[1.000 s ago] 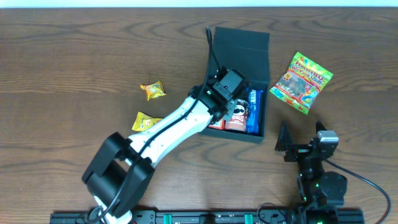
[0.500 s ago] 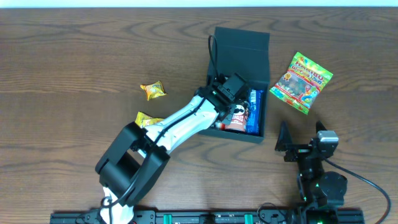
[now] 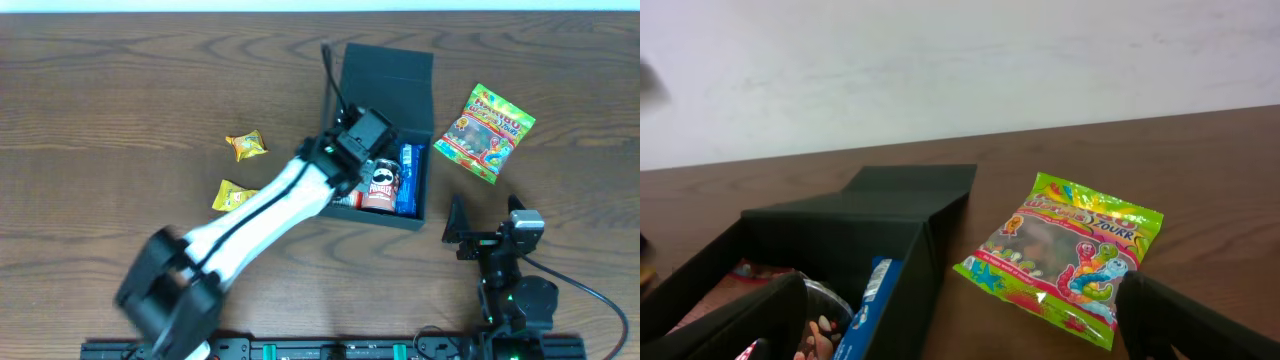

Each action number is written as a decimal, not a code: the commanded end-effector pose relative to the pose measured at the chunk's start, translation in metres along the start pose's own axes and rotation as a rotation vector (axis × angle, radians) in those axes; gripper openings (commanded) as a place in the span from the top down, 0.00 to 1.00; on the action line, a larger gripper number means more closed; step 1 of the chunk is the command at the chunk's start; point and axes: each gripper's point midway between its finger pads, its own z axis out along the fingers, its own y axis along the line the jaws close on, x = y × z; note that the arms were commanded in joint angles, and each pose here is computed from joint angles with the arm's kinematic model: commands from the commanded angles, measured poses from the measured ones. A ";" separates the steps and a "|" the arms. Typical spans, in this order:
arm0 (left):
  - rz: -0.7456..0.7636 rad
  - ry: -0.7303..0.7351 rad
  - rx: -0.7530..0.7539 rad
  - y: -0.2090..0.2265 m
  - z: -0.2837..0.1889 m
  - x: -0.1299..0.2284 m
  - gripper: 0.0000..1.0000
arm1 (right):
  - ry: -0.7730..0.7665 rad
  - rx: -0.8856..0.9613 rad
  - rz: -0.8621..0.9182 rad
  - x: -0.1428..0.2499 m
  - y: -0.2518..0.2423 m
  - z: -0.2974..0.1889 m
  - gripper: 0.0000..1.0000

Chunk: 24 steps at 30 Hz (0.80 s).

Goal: Pack container
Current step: 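Lower the Hello Panda box upright into the box beside the can, then release the Hello Panda box and push it into the box's left side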

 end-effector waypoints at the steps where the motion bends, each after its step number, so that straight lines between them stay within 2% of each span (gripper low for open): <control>1: -0.014 -0.105 -0.094 0.025 -0.037 -0.020 0.94 | 0.000 -0.004 0.011 0.001 0.000 0.000 0.01; 3: 0.013 -0.115 -0.155 0.037 -0.040 -0.021 0.94 | 0.000 -0.004 0.011 0.001 0.000 0.000 0.01; 5: 0.150 -0.061 -0.058 0.021 -0.034 -0.013 0.87 | 0.000 -0.004 0.011 0.001 0.000 0.000 0.01; 6: 0.207 -0.033 0.002 0.011 -0.030 -0.008 0.80 | 0.000 -0.004 0.011 0.001 0.000 0.000 0.01; 9: 0.173 -0.018 -0.026 0.016 -0.020 -0.006 0.43 | 0.000 -0.004 0.011 0.001 0.000 0.000 0.01; 11: 0.106 -0.015 -0.055 0.024 -0.014 -0.008 0.36 | 0.000 -0.004 0.011 0.001 0.000 0.000 0.01; 13: 0.041 0.003 -0.015 0.027 -0.004 -0.010 0.35 | 0.000 -0.004 0.011 0.001 0.000 0.000 0.01; 17: -0.033 0.054 0.072 0.036 0.016 -0.012 0.38 | 0.000 -0.004 0.011 0.001 0.000 0.000 0.01; 20: -0.063 0.081 0.064 0.050 0.029 -0.011 0.44 | 0.000 -0.004 0.011 0.001 0.000 0.000 0.01; 24: -0.040 0.117 0.054 0.054 0.043 -0.004 0.45 | 0.000 -0.004 0.011 0.001 0.000 0.000 0.01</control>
